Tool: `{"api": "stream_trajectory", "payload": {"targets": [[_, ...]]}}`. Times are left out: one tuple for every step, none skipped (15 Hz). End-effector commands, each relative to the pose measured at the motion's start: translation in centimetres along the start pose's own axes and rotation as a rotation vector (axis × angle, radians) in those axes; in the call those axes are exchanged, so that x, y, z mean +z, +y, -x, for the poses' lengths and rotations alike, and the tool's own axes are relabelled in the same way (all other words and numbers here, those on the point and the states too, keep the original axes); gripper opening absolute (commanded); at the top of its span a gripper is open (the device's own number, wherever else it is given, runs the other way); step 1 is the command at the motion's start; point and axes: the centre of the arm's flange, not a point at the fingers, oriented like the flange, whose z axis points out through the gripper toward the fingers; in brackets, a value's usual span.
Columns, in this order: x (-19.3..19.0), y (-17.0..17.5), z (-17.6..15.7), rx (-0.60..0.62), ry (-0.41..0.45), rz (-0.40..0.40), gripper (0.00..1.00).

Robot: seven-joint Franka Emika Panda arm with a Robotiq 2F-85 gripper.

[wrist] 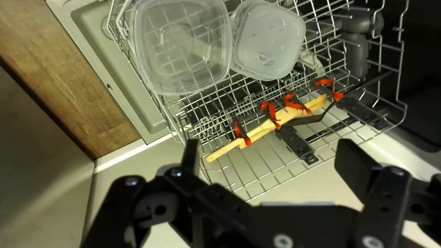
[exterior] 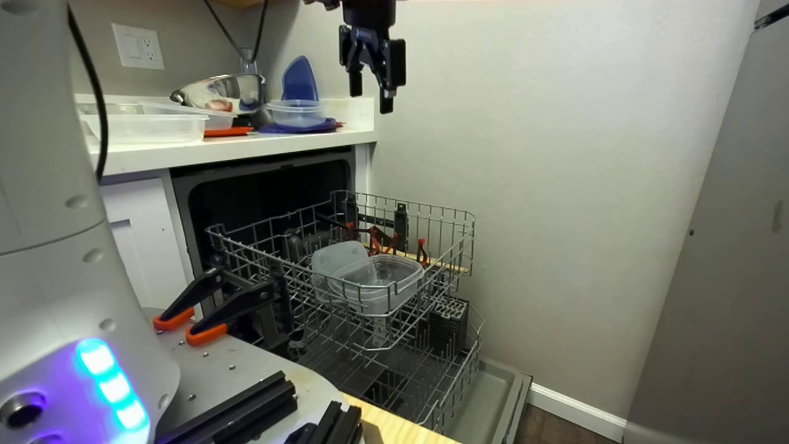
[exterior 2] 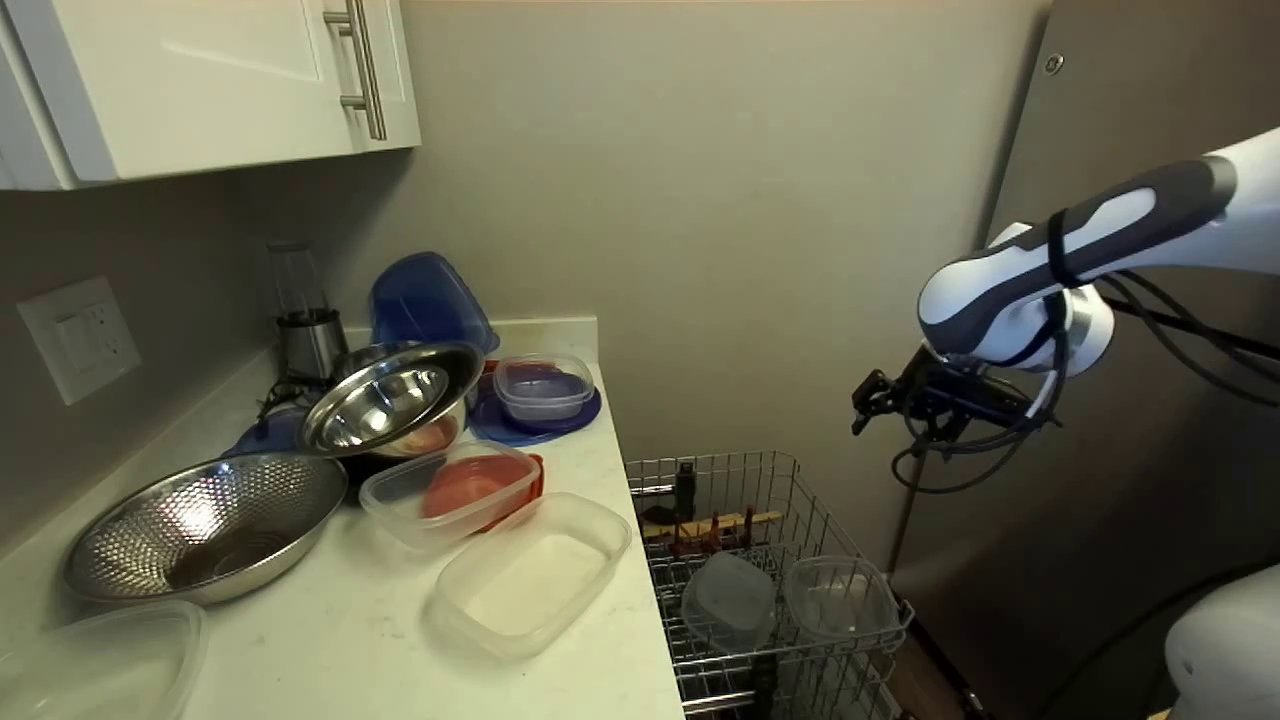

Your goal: Remove the container from the dishwasher

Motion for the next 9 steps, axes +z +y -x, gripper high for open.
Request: {"api": "stream_trajectory", "payload": {"targets": [[4.9, -0.9, -2.3, 0.113, 0.038, -0.017, 1.00], [6.1, -1.2, -2.5, 0.128, 0.043, -0.007, 1.00], [7.0, -1.4, -2.7, 0.132, 0.042, -0.002, 1.00], [7.9, -1.4, -2.6, 0.056, -0.006, 0.004, 1.00], [8.7, -1.7, -2.6, 0.010, -0.039, 0.003, 1.00], [9.7, -1.6, -2.7, -0.022, -0.059, 0.030, 1.00], [10.4, -1.7, -2.9, -0.050, -0.073, 0.035, 1.00], [11.2, -1.6, -3.3, -0.066, -0.087, 0.049, 1.00], [11.7, -1.5, -3.6, -0.079, -0.093, 0.064, 1.00]]}}
